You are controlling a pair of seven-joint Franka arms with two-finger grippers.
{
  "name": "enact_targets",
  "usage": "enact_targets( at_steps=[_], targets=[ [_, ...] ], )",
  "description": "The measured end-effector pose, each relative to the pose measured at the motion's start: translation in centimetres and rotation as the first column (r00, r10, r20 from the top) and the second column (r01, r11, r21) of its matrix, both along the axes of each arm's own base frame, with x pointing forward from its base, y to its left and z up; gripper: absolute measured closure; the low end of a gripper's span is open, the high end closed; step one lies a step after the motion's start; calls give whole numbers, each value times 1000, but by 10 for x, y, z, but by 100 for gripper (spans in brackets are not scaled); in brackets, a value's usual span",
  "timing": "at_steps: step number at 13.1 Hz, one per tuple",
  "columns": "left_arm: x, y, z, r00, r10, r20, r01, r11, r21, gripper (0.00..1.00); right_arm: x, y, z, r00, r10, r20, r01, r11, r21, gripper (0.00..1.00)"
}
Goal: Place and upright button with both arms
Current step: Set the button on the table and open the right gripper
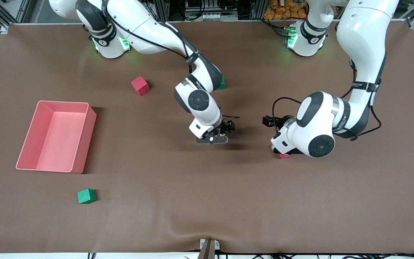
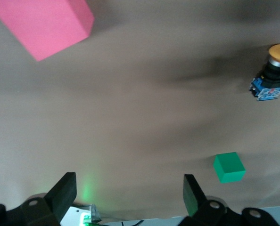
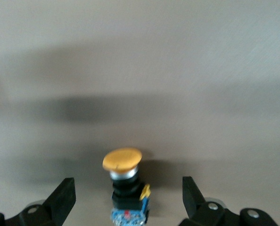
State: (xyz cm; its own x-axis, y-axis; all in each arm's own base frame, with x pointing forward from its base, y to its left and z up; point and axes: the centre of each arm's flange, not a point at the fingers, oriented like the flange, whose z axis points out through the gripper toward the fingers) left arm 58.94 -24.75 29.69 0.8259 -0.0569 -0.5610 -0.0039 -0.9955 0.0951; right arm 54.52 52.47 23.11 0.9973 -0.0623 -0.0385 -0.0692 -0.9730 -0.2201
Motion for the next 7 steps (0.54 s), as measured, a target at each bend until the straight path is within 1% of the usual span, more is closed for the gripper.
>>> enact_targets(
  at_steps=[2,4,5,7],
  targets=[
    [3,-17,-13,1000,26,6,-26,1000,0,0,37,-37,28,998,-48,-32,47,999,-24,0],
    [6,-48,-29,997,62,35,-62,998,4,0,72,-86,63,994,-88,-65,84,994,-64,0],
    [6,-68,-35,995,87,48,-87,996,-5,0,88,-111,86,992,-110,-65,106,992,-67,0],
    [2,-108,-48,989,132,68,-131,991,-31,0,115,-166,142,986,-165,-38,163,985,-47,0]
  ],
)
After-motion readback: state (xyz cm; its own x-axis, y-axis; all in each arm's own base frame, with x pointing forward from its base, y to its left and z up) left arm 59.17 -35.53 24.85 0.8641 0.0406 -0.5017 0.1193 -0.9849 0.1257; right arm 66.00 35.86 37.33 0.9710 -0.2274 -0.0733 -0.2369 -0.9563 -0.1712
